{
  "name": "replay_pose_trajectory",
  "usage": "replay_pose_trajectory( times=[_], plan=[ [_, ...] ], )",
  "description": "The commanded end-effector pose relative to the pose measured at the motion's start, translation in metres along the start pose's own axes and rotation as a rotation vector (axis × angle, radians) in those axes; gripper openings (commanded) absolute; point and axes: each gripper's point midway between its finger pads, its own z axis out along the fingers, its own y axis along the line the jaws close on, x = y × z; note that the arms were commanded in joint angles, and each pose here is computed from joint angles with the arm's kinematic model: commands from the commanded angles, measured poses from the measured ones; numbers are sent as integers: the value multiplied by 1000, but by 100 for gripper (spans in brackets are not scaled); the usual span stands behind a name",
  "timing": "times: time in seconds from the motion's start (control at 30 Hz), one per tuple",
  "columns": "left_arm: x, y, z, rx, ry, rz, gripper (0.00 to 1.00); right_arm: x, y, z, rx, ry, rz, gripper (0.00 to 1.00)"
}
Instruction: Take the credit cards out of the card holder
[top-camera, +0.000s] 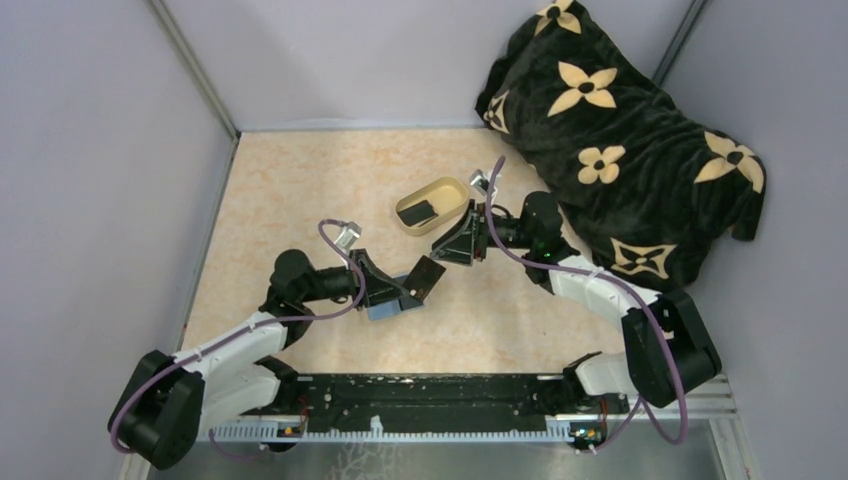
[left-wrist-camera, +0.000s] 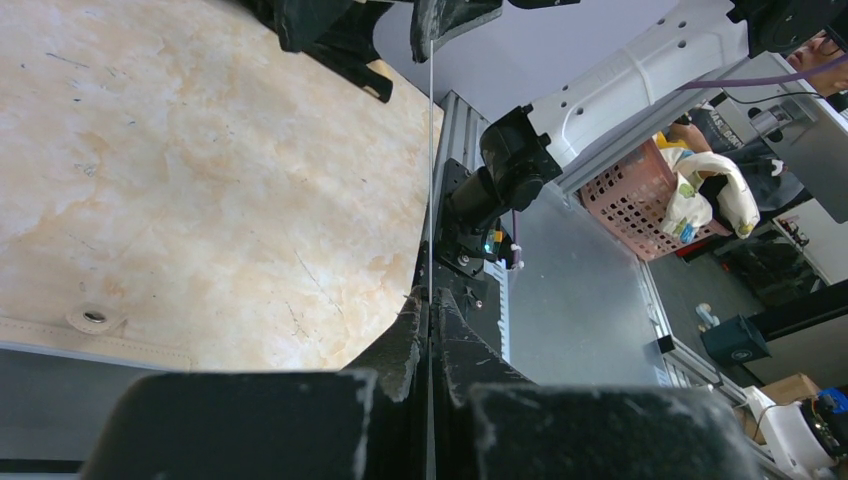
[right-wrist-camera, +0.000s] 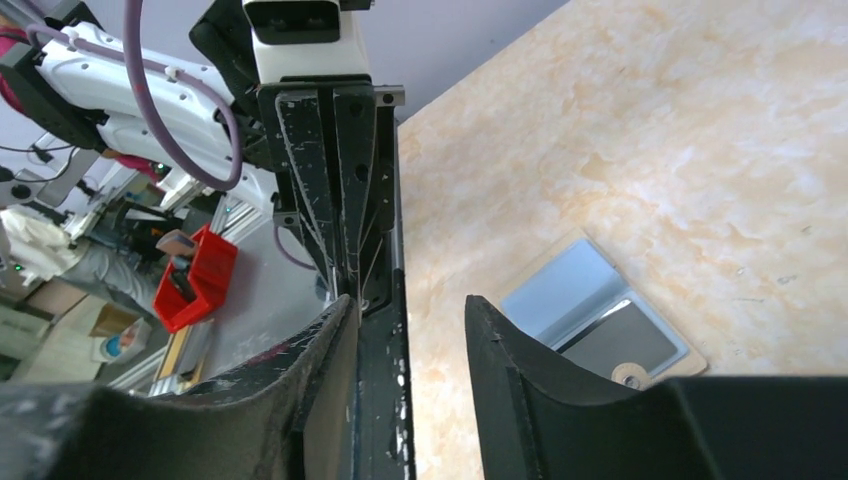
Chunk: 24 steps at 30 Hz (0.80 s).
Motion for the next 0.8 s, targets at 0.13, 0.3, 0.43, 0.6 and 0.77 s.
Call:
replay_pose_trajectory(
  times=[0.13,0.3,0.43,0.6,0.77],
  plan=[
    [-5,-2,1,18,-4,35,0,-33,19,-2,-51,-75,-121,48],
    [-8,-3,3,29,-8,36,0,-25,24,-2,-74,-49,-109,51],
    [-8,-2,4,31,-5,33,0,-15,26,2,-84,-19,-103,53],
    [-11,-3,5,35,-10,41,0,-3,26,5,-92,7,-86,53],
    [-12,-2,6,37,-7,41,0,5,29,6,-110,29,-72,41]
  ],
)
